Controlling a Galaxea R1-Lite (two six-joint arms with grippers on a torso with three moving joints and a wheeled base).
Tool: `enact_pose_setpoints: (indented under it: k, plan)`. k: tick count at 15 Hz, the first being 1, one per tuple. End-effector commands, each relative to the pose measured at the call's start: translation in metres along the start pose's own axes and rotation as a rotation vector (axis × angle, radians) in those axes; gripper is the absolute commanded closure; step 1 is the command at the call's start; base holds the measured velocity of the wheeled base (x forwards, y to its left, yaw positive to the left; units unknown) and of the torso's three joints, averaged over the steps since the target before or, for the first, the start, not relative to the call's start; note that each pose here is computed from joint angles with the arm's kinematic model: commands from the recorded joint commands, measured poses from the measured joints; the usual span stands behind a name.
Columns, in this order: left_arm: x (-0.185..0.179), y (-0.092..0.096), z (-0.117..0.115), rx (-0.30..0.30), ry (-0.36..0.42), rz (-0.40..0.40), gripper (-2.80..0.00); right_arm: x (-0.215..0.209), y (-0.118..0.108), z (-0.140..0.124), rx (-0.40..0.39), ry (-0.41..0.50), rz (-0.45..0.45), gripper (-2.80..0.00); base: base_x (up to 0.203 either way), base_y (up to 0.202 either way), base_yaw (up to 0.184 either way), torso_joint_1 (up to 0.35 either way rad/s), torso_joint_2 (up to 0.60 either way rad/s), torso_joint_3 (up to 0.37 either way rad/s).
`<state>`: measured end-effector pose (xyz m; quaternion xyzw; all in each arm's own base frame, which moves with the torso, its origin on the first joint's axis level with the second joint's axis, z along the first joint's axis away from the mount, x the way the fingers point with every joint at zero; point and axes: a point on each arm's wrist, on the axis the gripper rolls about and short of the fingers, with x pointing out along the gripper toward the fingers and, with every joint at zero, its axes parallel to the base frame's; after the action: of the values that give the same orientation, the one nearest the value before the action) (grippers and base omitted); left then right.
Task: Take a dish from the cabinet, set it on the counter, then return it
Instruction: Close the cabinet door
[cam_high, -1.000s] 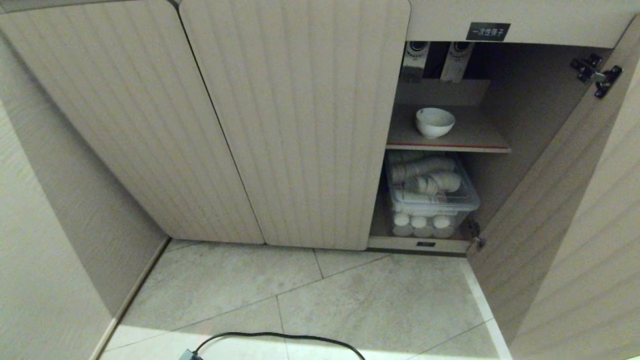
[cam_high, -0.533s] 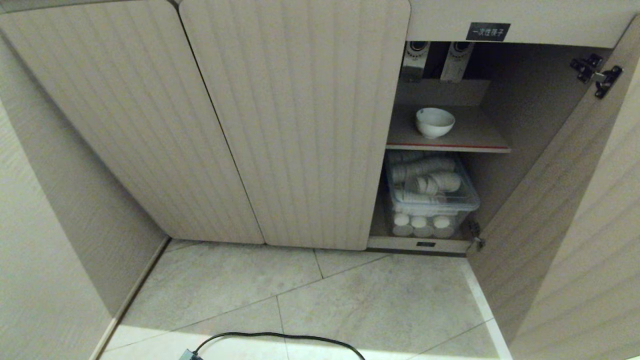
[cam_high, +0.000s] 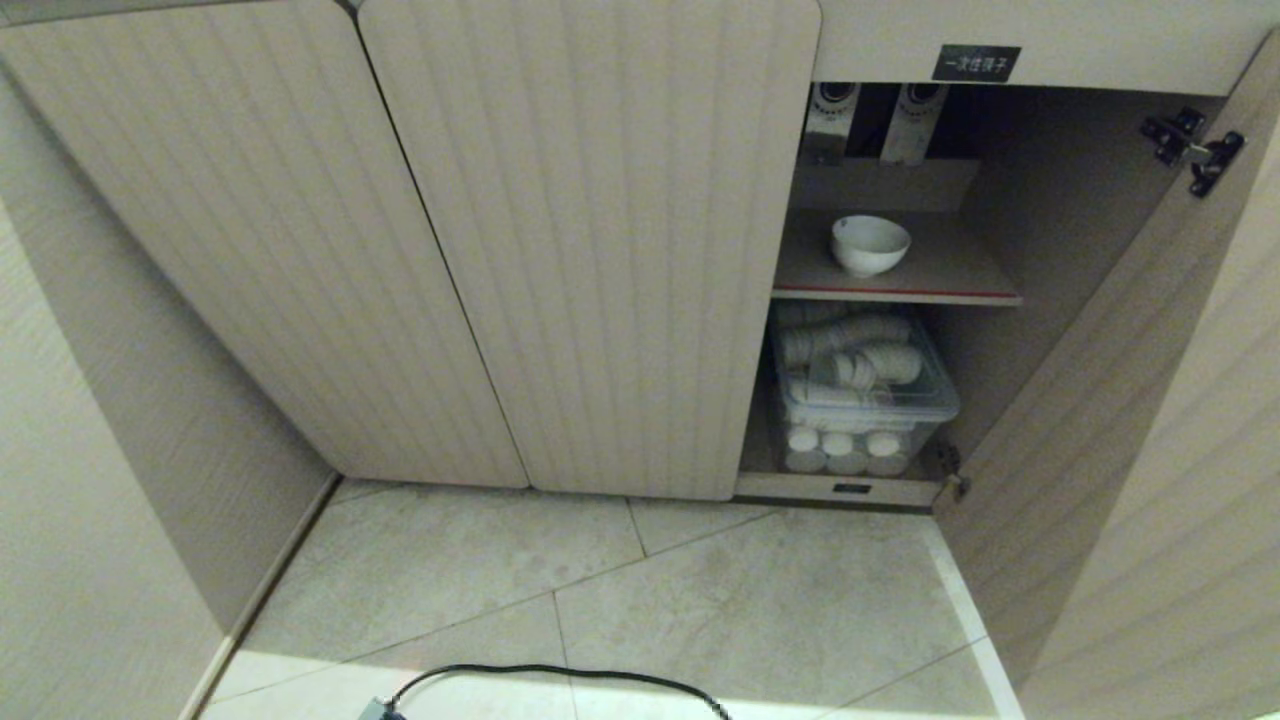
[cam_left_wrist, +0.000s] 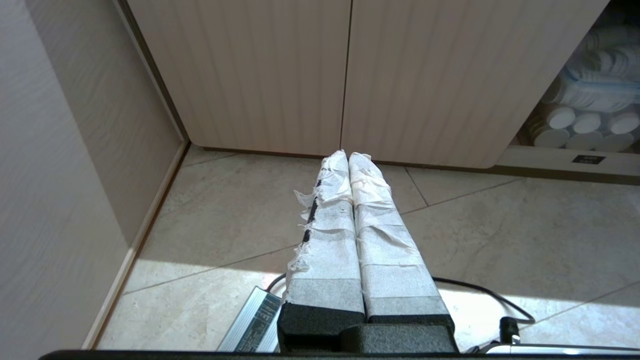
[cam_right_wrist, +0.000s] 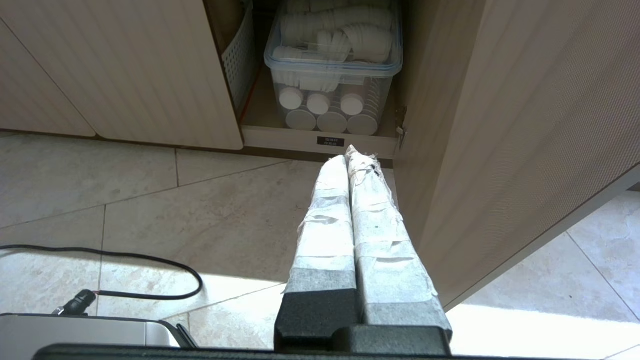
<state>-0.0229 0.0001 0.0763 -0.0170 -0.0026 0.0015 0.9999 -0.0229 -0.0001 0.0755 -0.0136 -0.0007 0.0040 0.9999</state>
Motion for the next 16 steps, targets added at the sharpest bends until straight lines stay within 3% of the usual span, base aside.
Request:
enact_pose_setpoints:
  k: [1,13,16]
  plan:
    - [0.0001,0.0,-0.0003,-0.001,0.0,0.002,0.0,0.0001,0.0,0.0,0.0,0.001,0.001,0.0,0.0,0.0,0.0,0.0,0.0,0.0]
    - [0.0001,0.0,-0.0003,0.0,0.0,0.002,0.0,0.0001,0.0,0.0,0.0,0.001,0.001,0.0,0.0,0.0,0.0,0.0,0.0,0.0]
    - [-0.0001,0.0,0.0001,0.0,-0.001,0.001,0.0,0.0001,0.0,0.0,0.0,0.001,0.001,0.0,0.0,-0.141,0.003,0.005,0.0,0.001]
